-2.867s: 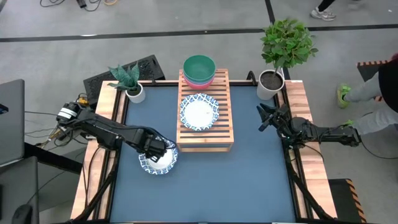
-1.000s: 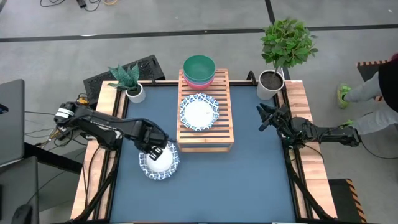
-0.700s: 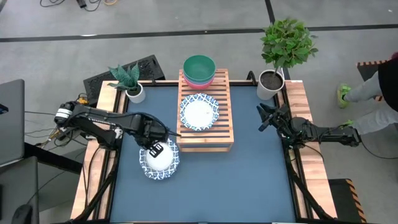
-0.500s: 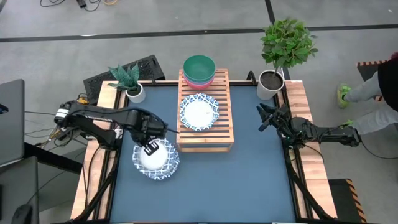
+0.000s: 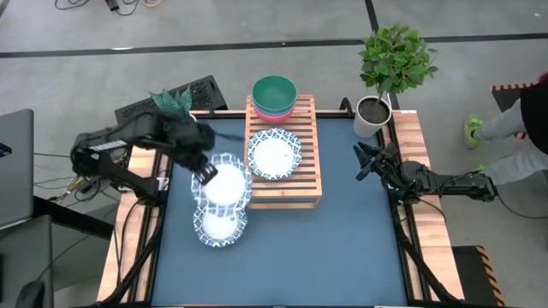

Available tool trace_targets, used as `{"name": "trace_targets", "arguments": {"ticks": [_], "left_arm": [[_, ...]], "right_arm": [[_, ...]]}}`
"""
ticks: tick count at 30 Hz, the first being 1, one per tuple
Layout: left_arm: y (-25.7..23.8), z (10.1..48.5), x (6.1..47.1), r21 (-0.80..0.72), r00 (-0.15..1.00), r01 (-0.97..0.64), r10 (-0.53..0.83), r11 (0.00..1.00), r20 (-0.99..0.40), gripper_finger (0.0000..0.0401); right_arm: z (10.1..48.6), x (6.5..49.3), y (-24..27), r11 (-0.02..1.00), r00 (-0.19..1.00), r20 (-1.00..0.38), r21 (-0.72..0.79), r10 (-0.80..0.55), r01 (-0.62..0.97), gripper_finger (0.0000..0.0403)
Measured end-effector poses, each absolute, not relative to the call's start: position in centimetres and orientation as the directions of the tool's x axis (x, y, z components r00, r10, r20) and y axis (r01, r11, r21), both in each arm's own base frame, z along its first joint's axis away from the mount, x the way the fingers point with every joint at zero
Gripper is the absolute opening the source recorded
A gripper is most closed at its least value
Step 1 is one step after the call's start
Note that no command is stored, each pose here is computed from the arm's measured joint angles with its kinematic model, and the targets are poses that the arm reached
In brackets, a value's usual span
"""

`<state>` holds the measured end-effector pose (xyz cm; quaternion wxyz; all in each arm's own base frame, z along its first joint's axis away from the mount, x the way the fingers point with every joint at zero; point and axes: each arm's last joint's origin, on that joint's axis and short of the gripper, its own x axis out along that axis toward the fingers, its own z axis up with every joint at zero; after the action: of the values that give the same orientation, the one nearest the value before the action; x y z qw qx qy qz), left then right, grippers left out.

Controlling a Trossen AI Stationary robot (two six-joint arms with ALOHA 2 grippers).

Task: Place and stack bowls onto a shelf
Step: Stack the white patterned bowl on the white patterned bowl

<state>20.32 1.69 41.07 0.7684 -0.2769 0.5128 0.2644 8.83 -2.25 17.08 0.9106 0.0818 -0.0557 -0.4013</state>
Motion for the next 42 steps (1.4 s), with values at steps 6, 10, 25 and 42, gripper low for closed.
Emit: {"name": "trace_targets", "arguments": {"ticks": [6, 10, 25, 42], "left_arm": [[3.4, 44.6, 18.9, -0.17, 0.438, -0.735, 0.268, 0.657, -0.858, 0.0], [5.0, 45.8, 18.9, -0.189, 0.492, -0.753, 0.349, 0.63, -0.798, 0.0], [11.2, 42.9, 25.5, -0.305, 0.578, -0.636, 0.176, 0.709, -0.797, 0.0], [16.0, 40.2, 28.4, -0.42, 0.628, -0.604, 0.079, 0.677, -0.774, 0.0]], "right_arm": [[17.1, 8.8, -2.3, 0.665, 0.672, 0.036, 0.194, -0.74, 0.722, 0.0143], [17.1, 8.8, -2.3, 0.665, 0.672, 0.035, 0.193, -0.74, 0.722, 0.0143], [17.1, 8.8, -2.3, 0.665, 0.672, 0.036, 0.194, -0.74, 0.722, 0.0143], [17.1, 8.8, -2.3, 0.666, 0.672, 0.035, 0.185, -0.74, 0.723, 0.0143]]}}
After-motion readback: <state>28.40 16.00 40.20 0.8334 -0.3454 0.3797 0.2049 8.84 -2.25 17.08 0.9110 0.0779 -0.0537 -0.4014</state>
